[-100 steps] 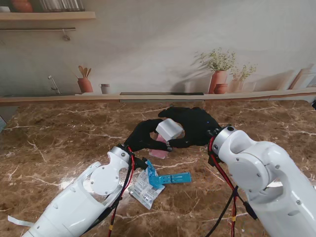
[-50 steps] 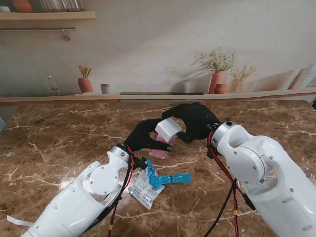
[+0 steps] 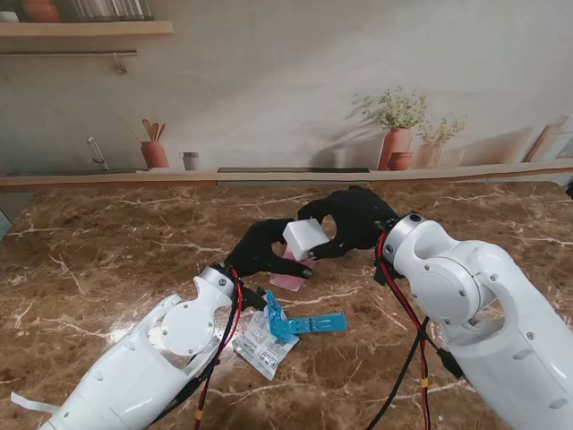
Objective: Fill the seasoning bottle
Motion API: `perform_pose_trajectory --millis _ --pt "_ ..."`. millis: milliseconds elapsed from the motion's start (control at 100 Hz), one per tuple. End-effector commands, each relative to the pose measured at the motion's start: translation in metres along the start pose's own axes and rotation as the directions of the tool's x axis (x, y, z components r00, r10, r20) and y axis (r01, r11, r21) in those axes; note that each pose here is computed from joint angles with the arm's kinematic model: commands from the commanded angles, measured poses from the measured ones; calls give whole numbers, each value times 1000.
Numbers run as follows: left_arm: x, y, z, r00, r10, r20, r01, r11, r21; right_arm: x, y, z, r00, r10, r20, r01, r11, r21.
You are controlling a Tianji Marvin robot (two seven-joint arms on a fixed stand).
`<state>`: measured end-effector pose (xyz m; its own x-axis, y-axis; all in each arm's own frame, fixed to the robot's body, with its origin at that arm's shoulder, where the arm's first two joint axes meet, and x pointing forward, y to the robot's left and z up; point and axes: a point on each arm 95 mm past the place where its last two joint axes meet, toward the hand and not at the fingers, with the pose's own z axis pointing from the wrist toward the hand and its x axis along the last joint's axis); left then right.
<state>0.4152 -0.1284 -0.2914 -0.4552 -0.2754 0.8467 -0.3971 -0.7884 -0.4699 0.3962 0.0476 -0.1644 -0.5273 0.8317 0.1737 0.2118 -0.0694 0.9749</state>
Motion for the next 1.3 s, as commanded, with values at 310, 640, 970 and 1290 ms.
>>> perform_pose_trajectory --millis 310,640,970,1290 --pt "7 -2 4 1000 -3 -24 3 1000 18 9 -22 12 990 -93 104 94 996 -7" --pt "7 -2 3 1000 -4 -24 4 1000 23 20 -20 17 954 -231 190 244 968 -50" --pt "7 -4 2 1000 2 -21 -1 999 33 28 -20 15 942 -271 200 293 952 -90" --pt "-8 -17 -2 1000 22 19 -24 995 93 22 -24 -10 966 -161 203 199 963 -180"
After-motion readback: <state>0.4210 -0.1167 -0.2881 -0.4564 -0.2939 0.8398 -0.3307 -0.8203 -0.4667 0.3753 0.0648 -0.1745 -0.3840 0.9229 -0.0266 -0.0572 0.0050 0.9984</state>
